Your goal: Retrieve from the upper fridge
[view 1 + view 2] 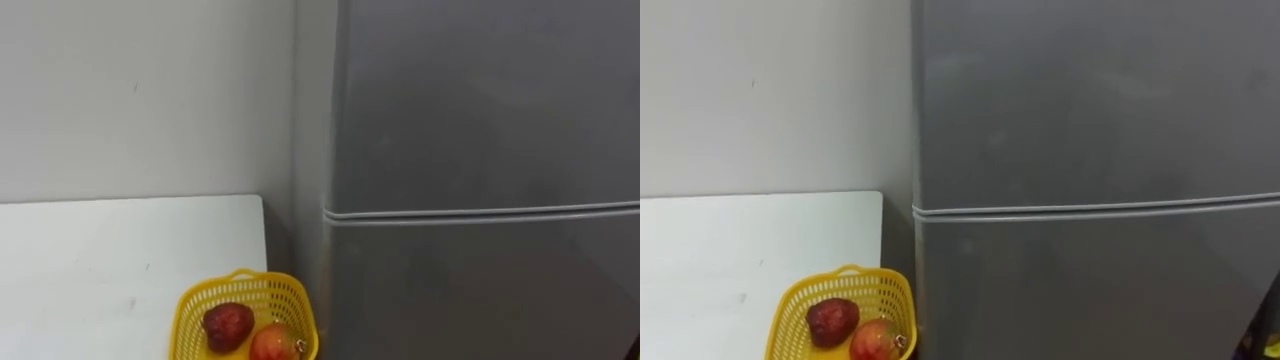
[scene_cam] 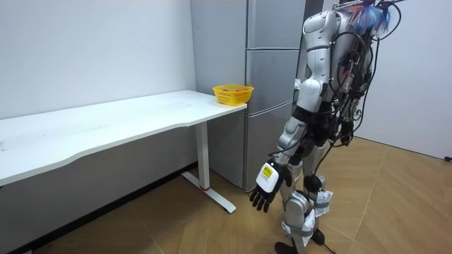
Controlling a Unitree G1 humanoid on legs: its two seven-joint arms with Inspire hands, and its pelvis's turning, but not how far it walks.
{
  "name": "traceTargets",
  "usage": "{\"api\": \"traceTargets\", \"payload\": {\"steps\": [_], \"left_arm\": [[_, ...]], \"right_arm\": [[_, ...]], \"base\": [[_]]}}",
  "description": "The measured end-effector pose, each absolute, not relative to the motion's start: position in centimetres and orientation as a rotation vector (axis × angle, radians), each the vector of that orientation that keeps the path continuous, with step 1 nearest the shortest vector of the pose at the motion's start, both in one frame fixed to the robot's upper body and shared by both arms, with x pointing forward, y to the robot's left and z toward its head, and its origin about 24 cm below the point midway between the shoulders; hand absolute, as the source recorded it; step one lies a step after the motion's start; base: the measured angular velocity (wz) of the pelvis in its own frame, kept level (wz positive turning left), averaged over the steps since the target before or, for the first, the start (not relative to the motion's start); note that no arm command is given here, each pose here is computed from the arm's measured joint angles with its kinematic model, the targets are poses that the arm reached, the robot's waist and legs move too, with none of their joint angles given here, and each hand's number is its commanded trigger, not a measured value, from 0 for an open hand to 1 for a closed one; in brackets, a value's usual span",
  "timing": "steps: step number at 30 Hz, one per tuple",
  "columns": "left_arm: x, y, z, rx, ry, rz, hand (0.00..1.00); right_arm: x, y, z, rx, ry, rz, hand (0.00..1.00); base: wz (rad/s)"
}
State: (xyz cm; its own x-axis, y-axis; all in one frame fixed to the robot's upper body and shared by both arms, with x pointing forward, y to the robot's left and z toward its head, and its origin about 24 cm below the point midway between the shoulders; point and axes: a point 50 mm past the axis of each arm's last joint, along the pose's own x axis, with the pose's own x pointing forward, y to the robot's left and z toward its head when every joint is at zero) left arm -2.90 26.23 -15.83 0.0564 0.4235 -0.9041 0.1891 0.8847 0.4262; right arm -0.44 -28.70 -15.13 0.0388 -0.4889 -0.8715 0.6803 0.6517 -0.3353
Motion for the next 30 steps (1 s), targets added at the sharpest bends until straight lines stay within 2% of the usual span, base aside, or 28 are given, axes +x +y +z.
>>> {"api": "traceTargets", "payload": {"steps": [8, 13, 30], "left_arm": [[-3.4, 25.1, -16.2, 0.454, 1.589, 0.175, 0.0], [-3.9, 24.8, -16.4, 0.446, 1.638, 0.169, 0.0], [-2.1, 24.1, -16.7, 0.447, 1.606, 0.07, 0.0]], "right_arm": [[-2.4, -26.4, -16.2, 0.02, 1.457, -0.66, 0.0], [-2.3, -25.3, -16.6, -0.073, 1.539, -0.501, 0.0], [-1.2, -24.6, -16.9, -0.221, 1.597, -0.205, 0.0]], "base": [[0.02], [0.07], [0.02]]}}
